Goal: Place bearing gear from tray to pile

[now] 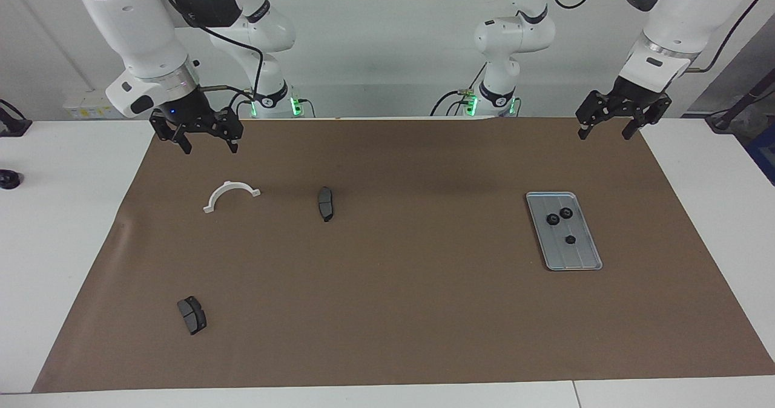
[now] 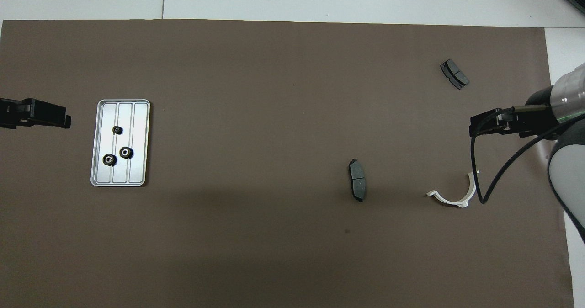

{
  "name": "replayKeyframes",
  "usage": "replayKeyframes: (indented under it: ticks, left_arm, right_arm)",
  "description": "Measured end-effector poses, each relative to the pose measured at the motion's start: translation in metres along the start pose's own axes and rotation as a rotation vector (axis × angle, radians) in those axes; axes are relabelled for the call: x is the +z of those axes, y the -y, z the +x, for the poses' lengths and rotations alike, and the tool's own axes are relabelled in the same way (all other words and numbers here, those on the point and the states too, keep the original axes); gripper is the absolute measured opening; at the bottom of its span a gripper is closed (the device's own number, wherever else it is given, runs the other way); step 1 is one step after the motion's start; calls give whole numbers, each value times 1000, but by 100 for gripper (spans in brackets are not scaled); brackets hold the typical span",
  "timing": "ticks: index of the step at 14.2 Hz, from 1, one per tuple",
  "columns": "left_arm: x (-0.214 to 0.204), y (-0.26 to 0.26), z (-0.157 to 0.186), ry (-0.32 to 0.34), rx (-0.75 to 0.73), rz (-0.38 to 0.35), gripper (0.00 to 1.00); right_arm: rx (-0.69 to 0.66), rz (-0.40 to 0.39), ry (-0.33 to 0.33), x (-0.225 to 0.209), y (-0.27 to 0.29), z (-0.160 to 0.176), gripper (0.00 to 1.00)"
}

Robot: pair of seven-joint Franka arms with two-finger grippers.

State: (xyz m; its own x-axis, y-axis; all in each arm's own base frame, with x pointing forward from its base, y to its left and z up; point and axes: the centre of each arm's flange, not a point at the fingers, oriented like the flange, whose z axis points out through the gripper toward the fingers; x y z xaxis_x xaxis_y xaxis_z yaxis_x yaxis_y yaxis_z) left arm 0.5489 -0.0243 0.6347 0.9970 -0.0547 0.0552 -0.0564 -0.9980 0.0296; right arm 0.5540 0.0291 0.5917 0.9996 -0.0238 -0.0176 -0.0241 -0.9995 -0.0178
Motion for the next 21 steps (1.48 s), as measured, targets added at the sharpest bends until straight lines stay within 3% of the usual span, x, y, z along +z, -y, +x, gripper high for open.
replayKeyframes:
  ticks: [3,11,15,17,21]
  left_arm:
    - [3,6,7,-35,-10,1,100]
    - [63,23,53,-90,-29,6,100]
    - [162,62,74,-138,-88,11,100]
    - [215,74,62,-135,-108,14,100]
    - [273,66,42,-119,-136,8,100]
  right_arm:
    - [0,0,0,0,0,0,100]
    - [0,0,0,0,0,0,100]
    - [0,0,0,0,0,0,100]
    - [0,0,0,0,0,0,100]
    - [0,0,0,0,0,0,100]
